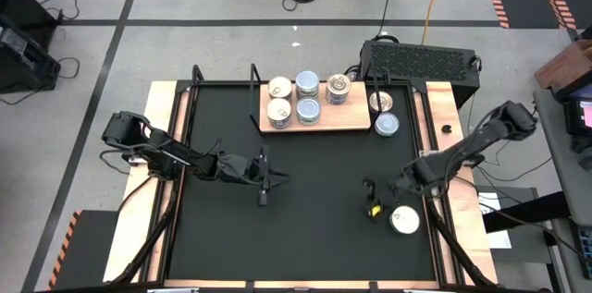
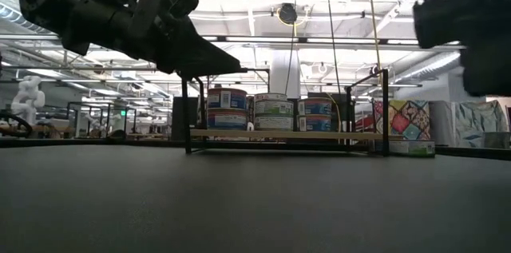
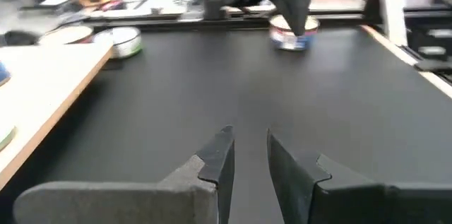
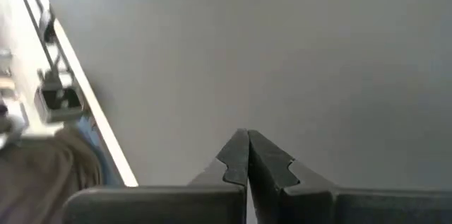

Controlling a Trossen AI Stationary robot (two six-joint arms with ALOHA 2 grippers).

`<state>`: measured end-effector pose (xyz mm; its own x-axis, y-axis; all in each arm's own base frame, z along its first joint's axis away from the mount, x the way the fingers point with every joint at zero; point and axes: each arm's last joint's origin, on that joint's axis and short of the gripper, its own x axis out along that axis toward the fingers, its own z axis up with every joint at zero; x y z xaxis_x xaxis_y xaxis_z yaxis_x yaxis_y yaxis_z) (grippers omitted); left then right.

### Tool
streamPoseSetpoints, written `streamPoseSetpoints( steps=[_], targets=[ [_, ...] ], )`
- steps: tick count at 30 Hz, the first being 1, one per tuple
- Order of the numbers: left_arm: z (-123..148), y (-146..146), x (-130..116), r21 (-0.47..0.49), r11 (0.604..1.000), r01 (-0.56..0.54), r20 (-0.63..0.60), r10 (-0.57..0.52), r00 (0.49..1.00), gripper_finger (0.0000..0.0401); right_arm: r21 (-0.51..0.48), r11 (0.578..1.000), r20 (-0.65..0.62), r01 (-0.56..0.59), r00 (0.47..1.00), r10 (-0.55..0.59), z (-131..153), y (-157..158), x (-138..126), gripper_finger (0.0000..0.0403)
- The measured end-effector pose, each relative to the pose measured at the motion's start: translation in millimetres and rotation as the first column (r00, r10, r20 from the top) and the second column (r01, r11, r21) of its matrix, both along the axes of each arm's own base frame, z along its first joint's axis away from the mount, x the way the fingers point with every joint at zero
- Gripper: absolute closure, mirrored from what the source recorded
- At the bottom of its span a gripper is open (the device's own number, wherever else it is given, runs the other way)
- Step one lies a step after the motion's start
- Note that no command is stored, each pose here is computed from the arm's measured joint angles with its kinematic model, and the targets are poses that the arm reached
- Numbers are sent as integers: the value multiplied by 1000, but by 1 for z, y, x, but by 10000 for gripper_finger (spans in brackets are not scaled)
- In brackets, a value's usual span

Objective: Stack canned seafood by type on shelf
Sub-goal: Put the bottom blue tuna can on the shelf

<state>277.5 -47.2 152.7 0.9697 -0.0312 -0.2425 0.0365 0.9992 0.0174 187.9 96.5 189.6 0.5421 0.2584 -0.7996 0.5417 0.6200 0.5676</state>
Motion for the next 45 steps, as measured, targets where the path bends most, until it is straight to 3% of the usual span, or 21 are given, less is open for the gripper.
streamPoseSetpoints(
  steps=[4,13,19,25,29,33,36,41,45],
  targets=[
    [4,-9,0,37,986,165,41,-166,985,315,-9,995,-17,-95,995,95,11,29,8,403],
    [39,-43,25,130,956,265,138,-282,949,315,-97,975,-137,-199,973,185,36,92,16,403],
    [55,-61,59,247,927,280,173,-327,929,315,-99,982,-268,-163,955,132,44,125,1,403],
    [58,-77,109,339,887,313,215,-397,892,315,-88,989,-250,-118,964,93,49,149,-24,403],
    [49,-89,151,373,874,312,206,-406,890,315,-158,987,-368,22,926,-80,45,146,-48,403],
    [27,-98,194,397,840,370,68,-429,901,310,-287,951,-466,119,849,-247,35,135,-65,403],
    [20,-104,216,385,824,416,-59,-428,902,294,-315,940,-512,133,810,-286,27,130,-70,403],
    [28,-111,231,404,796,450,-135,-435,890,239,-339,933,-530,124,794,-298,12,124,-73,403],
    [30,-115,231,527,719,454,-132,-458,879,185,-381,916,-534,128,778,-331,-1,116,-77,403]
  ],
)
